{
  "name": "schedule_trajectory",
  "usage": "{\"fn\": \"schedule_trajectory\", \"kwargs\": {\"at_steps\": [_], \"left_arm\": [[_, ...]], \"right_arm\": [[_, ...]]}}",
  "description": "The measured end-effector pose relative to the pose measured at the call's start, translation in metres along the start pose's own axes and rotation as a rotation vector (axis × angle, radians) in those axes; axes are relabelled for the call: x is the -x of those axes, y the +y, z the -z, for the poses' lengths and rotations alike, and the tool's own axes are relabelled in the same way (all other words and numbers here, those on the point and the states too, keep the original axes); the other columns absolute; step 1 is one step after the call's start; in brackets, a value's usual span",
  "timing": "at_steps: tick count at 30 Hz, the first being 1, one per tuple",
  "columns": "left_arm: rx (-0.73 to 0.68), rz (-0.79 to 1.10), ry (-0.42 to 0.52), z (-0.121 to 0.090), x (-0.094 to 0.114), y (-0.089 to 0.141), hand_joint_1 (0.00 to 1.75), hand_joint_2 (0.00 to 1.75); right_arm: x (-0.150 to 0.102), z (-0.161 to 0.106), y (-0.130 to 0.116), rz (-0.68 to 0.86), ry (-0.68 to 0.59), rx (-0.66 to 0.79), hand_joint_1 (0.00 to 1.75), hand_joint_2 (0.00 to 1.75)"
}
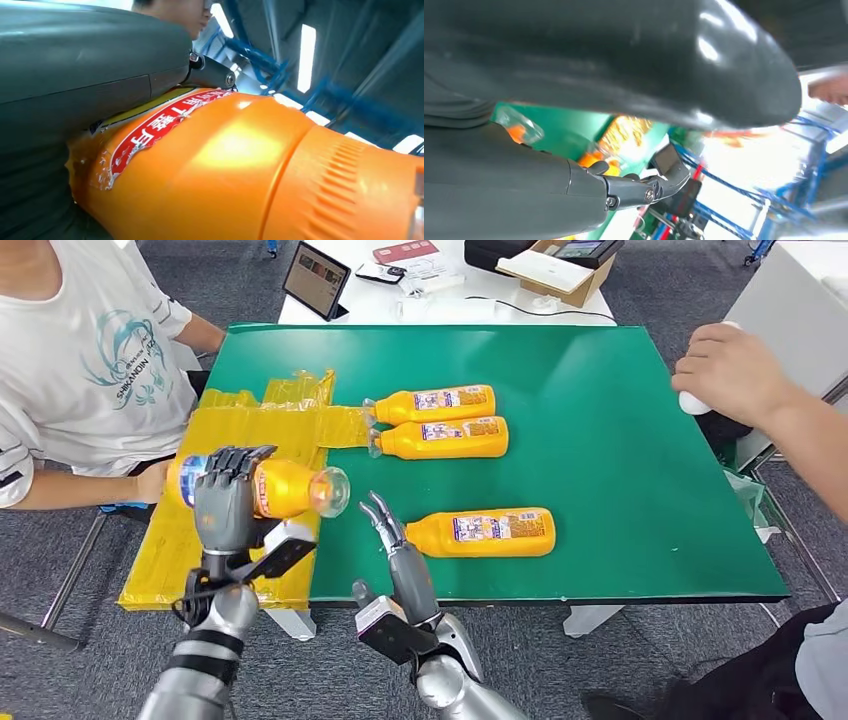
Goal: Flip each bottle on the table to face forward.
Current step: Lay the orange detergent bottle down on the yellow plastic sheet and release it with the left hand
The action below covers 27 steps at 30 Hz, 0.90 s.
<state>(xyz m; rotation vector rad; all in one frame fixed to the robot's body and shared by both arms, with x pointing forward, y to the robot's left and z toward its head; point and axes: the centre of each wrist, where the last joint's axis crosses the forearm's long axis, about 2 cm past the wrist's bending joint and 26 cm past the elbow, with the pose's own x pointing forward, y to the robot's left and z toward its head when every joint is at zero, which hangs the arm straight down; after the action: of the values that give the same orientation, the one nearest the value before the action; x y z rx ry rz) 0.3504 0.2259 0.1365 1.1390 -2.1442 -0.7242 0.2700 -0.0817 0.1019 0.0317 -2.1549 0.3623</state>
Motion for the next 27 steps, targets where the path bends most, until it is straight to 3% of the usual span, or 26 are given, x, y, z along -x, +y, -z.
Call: {"fn": "schedule_trajectory", "kwargs": {"at_steps": [5, 14, 18, 27], "left_arm": [[0.235, 0.226, 0.065, 0.011, 0.044, -0.012, 1.75, 1.75], [0.635, 0.120, 0.292, 0.013, 0.071, -0.027, 1.75, 1.75], [0.698, 0.102, 0.350, 0.012, 0.076, -0.027, 1.75, 1.75], [0.736, 0.089, 0.381, 0.015, 0.081, -0.026, 1.75, 1.75]], "right_arm": [[-0.006, 0.004, -0.003, 0.002, -0.039, 0.007, 0.00, 0.00], [-0.013, 0.005, -0.010, 0.007, -0.056, 0.049, 0.00, 0.00], [-0.014, 0.003, -0.011, 0.009, -0.051, 0.055, 0.00, 0.00], [-0.014, 0.001, -0.012, 0.011, -0.047, 0.059, 0.00, 0.00]]}}
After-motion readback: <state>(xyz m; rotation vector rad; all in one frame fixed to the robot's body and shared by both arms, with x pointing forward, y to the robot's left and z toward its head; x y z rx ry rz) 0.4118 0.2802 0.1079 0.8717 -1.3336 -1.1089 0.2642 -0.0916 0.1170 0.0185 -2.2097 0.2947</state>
